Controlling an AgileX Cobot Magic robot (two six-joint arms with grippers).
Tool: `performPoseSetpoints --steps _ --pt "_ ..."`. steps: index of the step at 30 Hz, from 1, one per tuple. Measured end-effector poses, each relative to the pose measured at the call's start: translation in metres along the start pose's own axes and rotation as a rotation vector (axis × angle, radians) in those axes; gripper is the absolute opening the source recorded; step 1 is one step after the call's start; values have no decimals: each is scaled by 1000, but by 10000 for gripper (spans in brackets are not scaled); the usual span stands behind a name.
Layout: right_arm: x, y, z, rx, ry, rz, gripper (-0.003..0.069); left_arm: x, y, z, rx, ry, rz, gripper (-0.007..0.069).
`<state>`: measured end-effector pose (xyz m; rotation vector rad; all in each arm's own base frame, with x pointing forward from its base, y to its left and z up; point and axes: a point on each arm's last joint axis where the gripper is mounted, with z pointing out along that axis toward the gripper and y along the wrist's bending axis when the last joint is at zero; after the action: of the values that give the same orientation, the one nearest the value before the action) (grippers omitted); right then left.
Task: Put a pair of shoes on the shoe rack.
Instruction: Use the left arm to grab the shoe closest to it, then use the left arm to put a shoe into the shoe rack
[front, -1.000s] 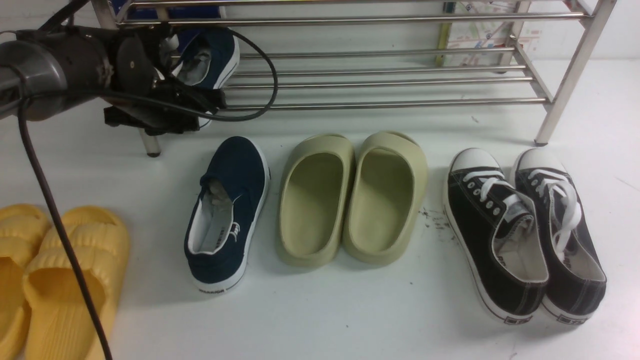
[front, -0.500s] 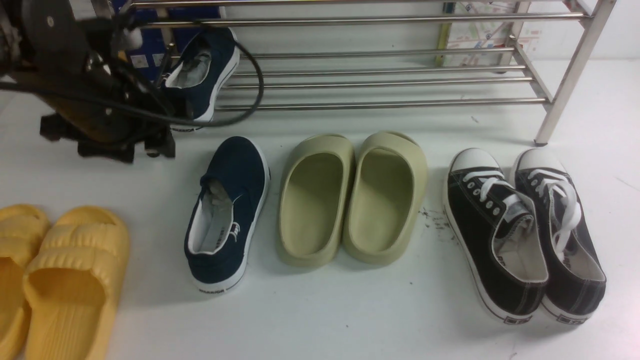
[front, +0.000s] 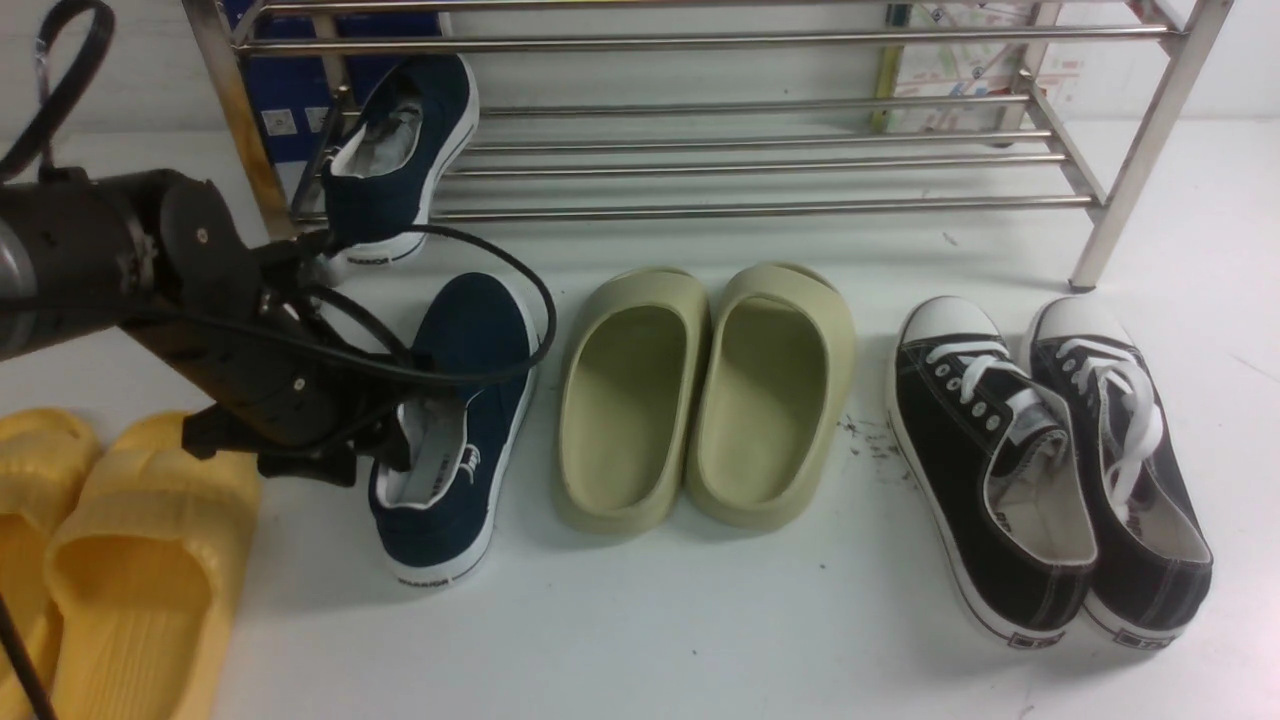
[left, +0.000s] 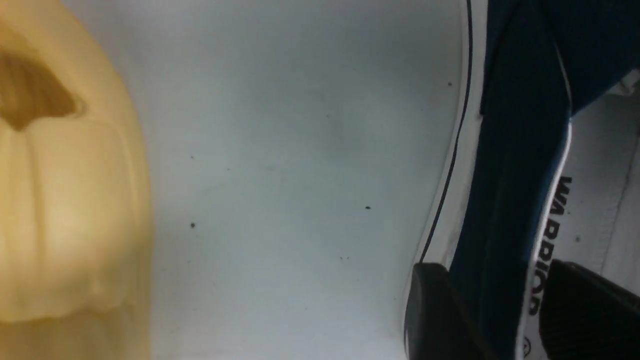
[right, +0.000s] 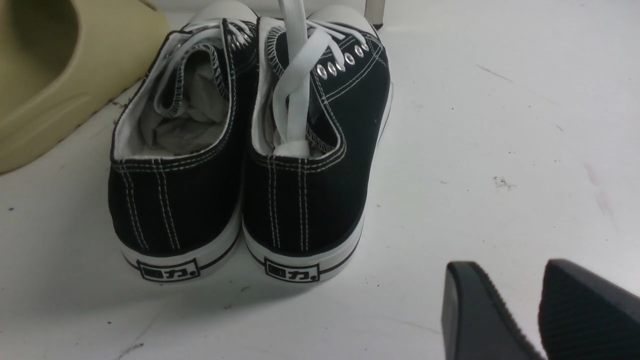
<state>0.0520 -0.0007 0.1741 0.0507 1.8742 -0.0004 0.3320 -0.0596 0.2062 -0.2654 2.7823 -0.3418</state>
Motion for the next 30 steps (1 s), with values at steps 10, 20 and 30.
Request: performPoseSetpoints --steps 10,20,30 --pt "0 0 0 0 0 1 239 3 2 30 8 105 1 181" --pt "0 0 0 0 0 1 239 -26 -29 1 51 63 80 8" --pt "0 0 0 0 0 1 239 -28 -62 -15 85 98 60 8"
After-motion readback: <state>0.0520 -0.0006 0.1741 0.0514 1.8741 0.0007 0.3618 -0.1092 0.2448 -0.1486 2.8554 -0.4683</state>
